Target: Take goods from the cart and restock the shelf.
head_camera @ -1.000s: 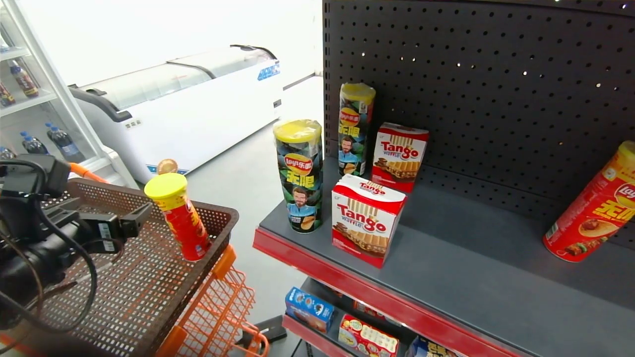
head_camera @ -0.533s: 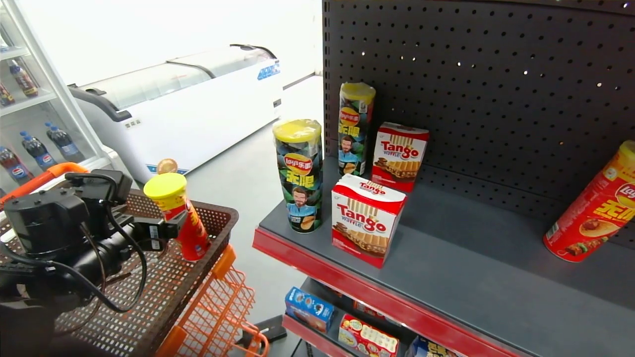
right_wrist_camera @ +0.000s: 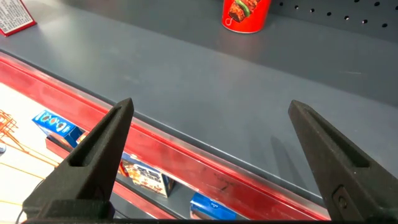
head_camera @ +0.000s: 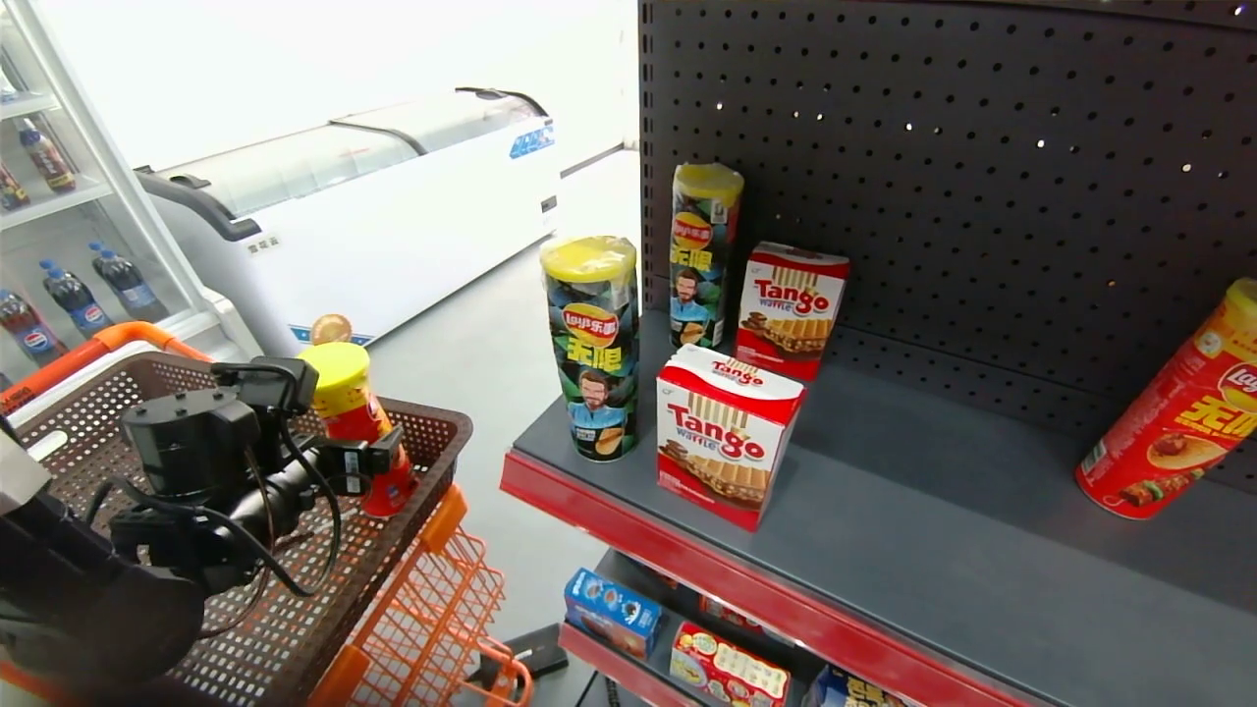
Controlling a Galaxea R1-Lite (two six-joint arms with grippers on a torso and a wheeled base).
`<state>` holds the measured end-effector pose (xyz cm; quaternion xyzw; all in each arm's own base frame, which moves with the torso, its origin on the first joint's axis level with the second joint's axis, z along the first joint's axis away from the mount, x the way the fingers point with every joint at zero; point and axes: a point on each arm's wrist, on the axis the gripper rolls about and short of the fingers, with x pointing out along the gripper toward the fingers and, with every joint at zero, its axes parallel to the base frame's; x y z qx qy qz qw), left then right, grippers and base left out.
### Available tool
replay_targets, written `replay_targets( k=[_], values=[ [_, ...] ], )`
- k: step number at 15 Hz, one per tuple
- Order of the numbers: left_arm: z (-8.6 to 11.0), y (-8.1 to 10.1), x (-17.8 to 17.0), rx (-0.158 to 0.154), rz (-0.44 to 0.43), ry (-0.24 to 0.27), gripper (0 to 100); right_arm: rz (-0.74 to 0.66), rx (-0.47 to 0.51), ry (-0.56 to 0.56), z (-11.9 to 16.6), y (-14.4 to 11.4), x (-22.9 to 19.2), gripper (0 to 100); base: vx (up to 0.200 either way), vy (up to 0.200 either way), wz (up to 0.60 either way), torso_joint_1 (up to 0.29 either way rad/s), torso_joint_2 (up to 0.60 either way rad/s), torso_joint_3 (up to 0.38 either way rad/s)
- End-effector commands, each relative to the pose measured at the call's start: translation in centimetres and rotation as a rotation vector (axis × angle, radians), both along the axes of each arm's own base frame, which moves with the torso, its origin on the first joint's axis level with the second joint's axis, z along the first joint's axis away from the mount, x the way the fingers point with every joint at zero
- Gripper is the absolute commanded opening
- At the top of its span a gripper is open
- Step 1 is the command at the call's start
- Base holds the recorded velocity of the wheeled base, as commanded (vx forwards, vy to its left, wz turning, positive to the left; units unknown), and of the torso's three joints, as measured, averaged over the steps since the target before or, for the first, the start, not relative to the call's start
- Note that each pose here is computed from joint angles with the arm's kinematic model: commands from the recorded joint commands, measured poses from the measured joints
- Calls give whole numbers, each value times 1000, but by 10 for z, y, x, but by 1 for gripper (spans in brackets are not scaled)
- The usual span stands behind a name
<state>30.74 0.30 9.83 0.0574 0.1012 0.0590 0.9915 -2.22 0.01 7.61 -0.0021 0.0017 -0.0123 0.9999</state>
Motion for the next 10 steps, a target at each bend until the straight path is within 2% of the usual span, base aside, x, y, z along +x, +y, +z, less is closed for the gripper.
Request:
replay_targets(
  k=[1, 9, 10],
  values=[
    [-12, 0, 12, -2, 2, 16, 100, 0, 0, 0, 0, 0, 0, 100, 0, 0, 0, 0, 0, 0],
    [-27, 0, 38, -6, 3, -18, 100, 0, 0, 1, 0, 0, 0, 100, 0, 0, 0, 0, 0, 0],
    [-24, 0, 42, -9, 3, -43, 0, 0, 0, 0, 0, 0, 0, 100, 0, 0, 0, 0, 0, 0]
  ],
)
